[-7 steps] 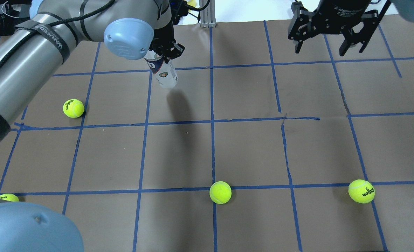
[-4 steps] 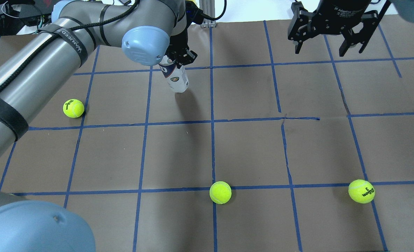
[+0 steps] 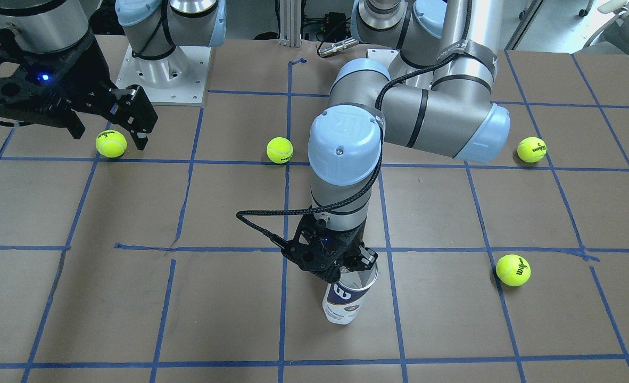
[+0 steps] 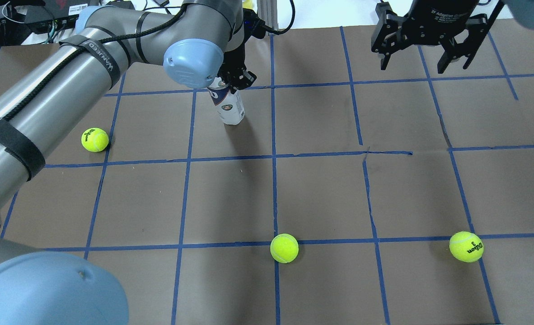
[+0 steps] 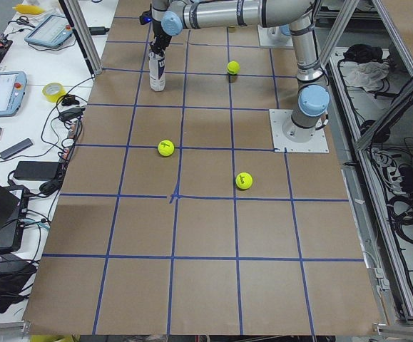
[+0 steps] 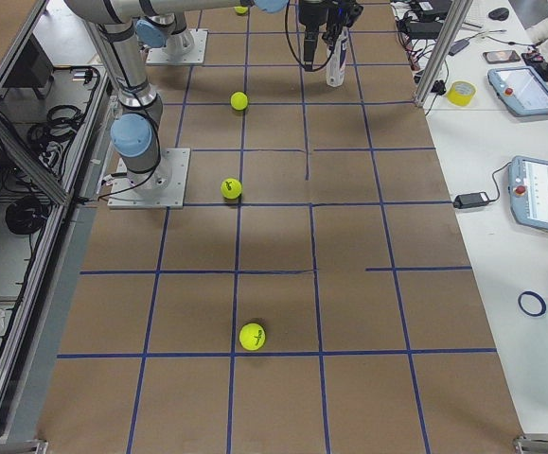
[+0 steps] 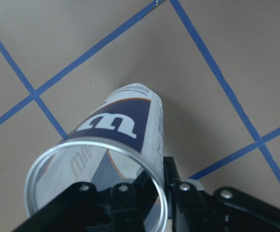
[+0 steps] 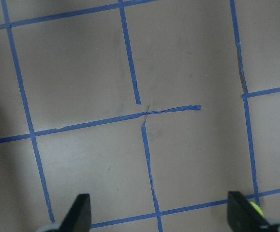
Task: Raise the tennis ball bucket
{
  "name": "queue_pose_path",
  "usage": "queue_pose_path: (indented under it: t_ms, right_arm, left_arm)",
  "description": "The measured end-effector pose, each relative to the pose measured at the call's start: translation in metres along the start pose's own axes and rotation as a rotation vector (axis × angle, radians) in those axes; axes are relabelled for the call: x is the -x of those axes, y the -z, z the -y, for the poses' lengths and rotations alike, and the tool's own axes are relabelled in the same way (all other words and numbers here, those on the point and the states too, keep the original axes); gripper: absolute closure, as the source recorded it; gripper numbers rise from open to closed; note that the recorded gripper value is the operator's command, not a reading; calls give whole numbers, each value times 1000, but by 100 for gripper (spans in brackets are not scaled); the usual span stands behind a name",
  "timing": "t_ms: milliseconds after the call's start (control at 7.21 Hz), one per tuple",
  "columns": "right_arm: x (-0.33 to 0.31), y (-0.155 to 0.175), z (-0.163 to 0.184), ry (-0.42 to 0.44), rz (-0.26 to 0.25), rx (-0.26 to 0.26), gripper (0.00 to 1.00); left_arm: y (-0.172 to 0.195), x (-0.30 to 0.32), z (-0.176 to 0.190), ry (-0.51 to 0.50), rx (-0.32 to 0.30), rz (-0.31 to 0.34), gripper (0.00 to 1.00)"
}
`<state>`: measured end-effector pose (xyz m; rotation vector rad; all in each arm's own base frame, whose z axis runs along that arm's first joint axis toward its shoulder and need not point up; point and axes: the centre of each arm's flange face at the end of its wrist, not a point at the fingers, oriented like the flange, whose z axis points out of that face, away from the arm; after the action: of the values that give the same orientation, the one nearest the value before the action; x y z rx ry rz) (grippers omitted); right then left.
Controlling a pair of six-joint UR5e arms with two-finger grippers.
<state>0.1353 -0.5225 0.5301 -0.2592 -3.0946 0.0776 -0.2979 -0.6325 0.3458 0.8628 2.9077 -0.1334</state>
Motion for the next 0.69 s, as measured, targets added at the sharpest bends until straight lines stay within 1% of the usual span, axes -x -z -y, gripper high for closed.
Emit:
queue_pose_path:
  t_ms: [277, 416, 555, 693]
  right_arm:
    - [0, 0, 0, -1, 0, 0, 0]
    - [0, 0, 0, -1, 0, 0, 0]
    - [0, 0, 0, -1, 0, 0, 0]
    - [0, 0, 0, -1, 0, 1, 0]
  left_arm:
    - [5, 0, -1, 1, -5, 3, 0]
    - [20, 1, -3, 5, -27, 8, 0]
    - [48, 3, -6, 10, -67, 18, 0]
    - [86, 3, -13, 14, -104, 29, 0]
